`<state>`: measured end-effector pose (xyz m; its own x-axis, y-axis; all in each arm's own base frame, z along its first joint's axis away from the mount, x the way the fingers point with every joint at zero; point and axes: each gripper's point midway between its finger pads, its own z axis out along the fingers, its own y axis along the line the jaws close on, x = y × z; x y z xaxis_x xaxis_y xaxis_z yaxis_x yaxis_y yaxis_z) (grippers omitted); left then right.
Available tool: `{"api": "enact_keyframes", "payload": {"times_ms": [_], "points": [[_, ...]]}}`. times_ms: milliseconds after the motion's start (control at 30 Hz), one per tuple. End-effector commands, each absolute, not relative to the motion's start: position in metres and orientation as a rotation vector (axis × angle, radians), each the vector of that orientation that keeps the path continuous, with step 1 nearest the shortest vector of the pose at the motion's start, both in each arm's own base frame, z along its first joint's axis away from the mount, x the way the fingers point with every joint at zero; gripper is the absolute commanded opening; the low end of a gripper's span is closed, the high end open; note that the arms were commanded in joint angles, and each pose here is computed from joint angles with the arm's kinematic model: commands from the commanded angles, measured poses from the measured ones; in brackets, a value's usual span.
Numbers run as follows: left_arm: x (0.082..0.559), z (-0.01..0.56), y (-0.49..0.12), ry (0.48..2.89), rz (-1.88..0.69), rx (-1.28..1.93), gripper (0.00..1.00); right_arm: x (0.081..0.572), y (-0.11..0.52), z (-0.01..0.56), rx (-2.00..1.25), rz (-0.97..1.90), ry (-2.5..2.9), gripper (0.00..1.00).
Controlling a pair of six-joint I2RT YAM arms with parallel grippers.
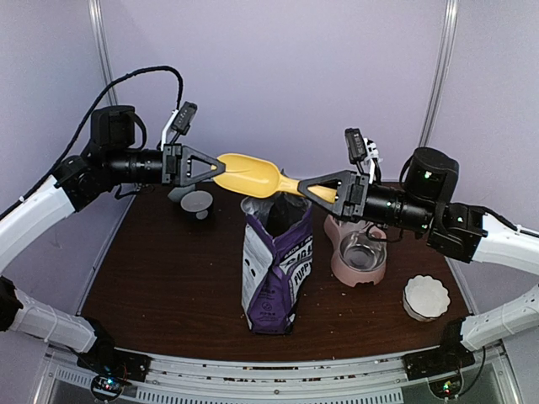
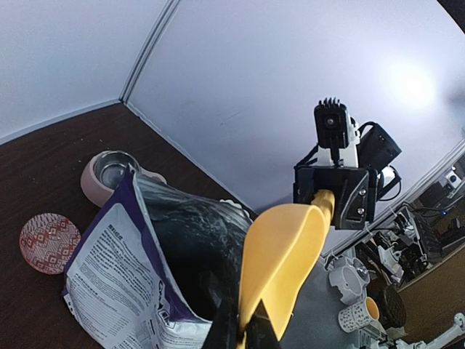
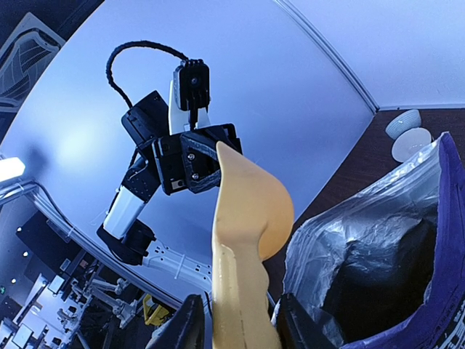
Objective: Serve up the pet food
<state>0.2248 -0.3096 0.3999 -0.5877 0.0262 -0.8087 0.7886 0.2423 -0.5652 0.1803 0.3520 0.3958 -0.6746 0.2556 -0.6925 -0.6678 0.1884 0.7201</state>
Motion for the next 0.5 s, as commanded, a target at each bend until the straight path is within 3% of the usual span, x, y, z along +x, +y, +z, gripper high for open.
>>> {"api": "enact_keyframes", "payload": {"times_ms": [0, 200, 233, 367, 467], "points": [[0.220, 0.412, -0.315, 1.778, -1.441, 0.788, 0.00, 0.174, 0.354, 0.415, -0.413, 1.625, 1.647, 0.34], [0.222, 0.411, -0.315, 1.787, -1.433, 0.776, 0.00, 0.174, 0.353, 0.414, -0.408, 1.618, 1.637, 0.19], [0.223, 0.409, -0.315, 1.793, -1.428, 0.771, 0.08, 0.175, 0.353, 0.413, -0.408, 1.612, 1.639, 0.18], [0.233, 0.397, -0.314, 1.839, -1.377, 0.733, 0.56, 0.181, 0.343, 0.413, -0.395, 1.514, 1.662, 0.16], [0.253, 0.375, -0.310, 1.952, -1.252, 0.659, 0.73, 0.190, 0.328, 0.412, -0.385, 1.349, 1.717, 0.16]]}}
